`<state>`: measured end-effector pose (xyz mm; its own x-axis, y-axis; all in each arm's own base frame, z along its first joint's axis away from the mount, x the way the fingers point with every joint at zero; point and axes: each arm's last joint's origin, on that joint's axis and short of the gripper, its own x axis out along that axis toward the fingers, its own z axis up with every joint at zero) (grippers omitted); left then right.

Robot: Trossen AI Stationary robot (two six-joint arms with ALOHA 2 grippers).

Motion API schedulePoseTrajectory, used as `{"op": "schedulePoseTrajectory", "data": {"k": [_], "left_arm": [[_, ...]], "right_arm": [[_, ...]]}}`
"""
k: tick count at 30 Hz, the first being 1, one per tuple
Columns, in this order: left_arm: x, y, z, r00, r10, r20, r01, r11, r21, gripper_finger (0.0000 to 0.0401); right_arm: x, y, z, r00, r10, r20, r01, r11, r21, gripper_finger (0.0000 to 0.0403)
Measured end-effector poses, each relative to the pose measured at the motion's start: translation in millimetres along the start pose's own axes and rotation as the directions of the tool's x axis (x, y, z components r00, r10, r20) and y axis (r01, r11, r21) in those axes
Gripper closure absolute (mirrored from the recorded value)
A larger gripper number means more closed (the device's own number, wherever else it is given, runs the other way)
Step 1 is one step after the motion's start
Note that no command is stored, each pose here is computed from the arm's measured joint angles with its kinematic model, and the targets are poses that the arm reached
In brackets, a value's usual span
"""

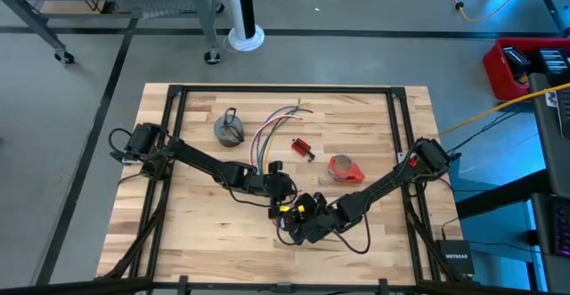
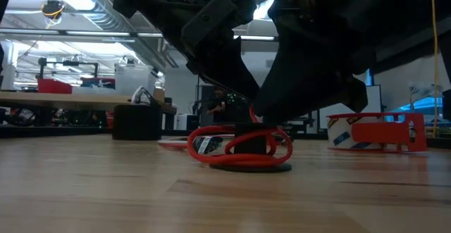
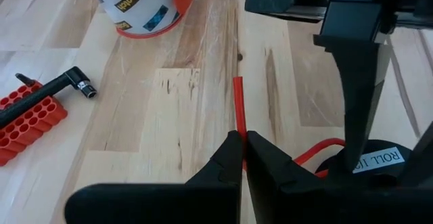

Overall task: Coil cords
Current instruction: Coil the red wire onto the spool

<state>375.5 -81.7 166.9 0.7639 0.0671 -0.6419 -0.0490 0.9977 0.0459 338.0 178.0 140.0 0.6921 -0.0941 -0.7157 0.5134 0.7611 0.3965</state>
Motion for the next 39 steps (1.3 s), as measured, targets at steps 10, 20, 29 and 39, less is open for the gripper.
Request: {"op": "schedulePoseTrajectory", "data": {"k": [10, 20, 29, 39], "left_arm": [[0.1, 0.3, 0.0, 1.0, 0.0, 0.0, 0.0, 1.0, 0.0, 0.04], [0.1, 0.3, 0.0, 1.0, 0.001, -0.001, -0.001, 1.0, 0.0, 0.04], [0.1, 0.6, 0.0, 1.0, 0.01, 0.001, -0.01, 1.0, 0.0, 0.04], [0.0, 1.2, -1.1, 1.0, 0.028, -0.009, -0.028, 1.0, 0.015, 0.04]], "right_arm": [[0.3, 0.1, -0.6, 1.0, 0.002, -0.003, -0.002, 1.0, -0.008, 0.0375], [0.2, 4.3, 0.6, 0.999, 0.051, -0.007, -0.051, 0.999, -0.016, 0.0389], [0.2, 4.2, 0.2, 0.998, 0.055, -0.021, -0.055, 0.998, -0.017, 0.0396], [-0.2, 0.3, -1.7, 0.999, 0.018, -0.045, -0.018, 1.0, 0.0, 0.04]]}}
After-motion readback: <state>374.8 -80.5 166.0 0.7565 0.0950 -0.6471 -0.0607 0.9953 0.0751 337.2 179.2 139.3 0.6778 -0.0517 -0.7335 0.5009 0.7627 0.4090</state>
